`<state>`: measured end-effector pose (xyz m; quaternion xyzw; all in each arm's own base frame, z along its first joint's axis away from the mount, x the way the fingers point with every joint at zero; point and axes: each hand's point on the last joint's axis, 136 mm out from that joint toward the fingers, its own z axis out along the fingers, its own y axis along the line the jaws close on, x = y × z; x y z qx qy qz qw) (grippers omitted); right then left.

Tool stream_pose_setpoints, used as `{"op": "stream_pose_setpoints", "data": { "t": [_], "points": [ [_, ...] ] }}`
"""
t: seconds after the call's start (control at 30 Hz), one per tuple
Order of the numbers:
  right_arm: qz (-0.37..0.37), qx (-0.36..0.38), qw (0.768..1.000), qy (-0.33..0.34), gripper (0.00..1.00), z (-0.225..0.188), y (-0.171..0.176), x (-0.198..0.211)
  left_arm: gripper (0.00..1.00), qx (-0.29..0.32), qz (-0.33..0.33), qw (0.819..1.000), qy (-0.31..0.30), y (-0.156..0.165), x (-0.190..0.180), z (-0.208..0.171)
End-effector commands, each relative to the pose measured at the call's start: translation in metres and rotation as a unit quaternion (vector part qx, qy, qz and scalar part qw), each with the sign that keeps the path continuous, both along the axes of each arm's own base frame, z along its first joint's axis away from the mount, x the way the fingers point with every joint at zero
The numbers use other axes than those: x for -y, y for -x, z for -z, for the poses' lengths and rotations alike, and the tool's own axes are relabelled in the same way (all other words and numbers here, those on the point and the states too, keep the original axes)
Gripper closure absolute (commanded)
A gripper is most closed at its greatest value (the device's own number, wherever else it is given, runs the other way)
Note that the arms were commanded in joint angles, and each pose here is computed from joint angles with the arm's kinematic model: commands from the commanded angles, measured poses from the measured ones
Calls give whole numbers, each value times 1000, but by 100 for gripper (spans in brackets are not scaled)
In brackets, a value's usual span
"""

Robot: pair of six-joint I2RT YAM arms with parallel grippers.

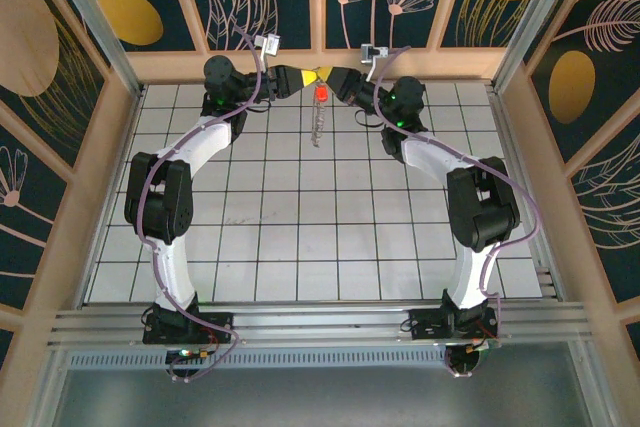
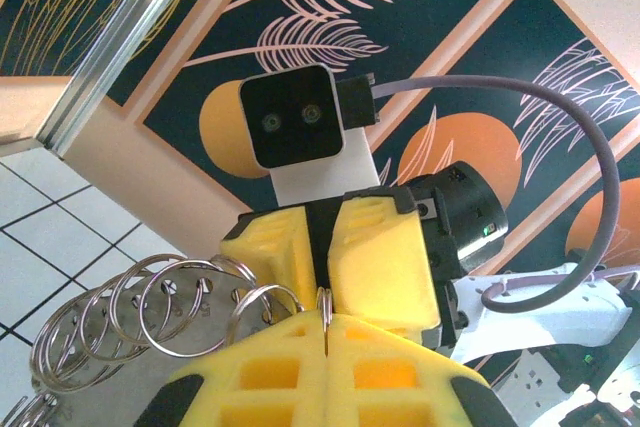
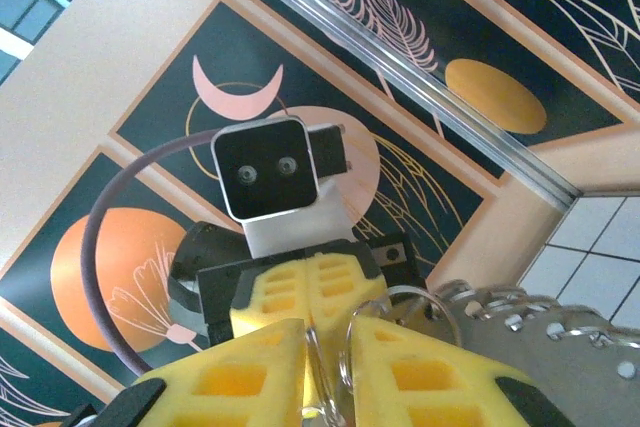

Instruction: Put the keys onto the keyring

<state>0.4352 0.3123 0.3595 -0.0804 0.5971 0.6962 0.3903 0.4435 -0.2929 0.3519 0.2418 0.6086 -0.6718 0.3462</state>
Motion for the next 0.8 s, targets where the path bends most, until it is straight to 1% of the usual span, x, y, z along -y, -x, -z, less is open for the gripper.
{"op": "stream_pose_setpoints", "data": {
  "t": [0.0, 0.07, 0.13, 0.33, 0.67, 0.73, 0.77],
  "points": [
    [-8, 40, 999, -4, 80, -20, 20, 2, 100, 50, -4, 999, 11, 5, -1, -23],
    [-8, 39, 999, -3, 77, -18, 22, 3, 100, 49, -5, 999, 10, 4, -1, -23],
    [-5, 38, 999, -2, 76, -17, 23, 4, 100, 52, -5, 999, 10, 4, -1, -25],
    [-1, 39, 999, -4, 80, -19, 21, 4, 100, 50, -4, 999, 9, 5, -1, -24],
    [-4, 45, 999, -12, 80, -27, 13, -1, 100, 50, -3, 999, 9, 6, -2, -23],
    [-4, 46, 999, -12, 81, -27, 12, -1, 100, 50, -2, 999, 9, 7, -2, -24],
    [-5, 46, 999, -12, 85, -27, 12, -2, 100, 50, -1, 999, 9, 7, -1, -23]
  ]
}}
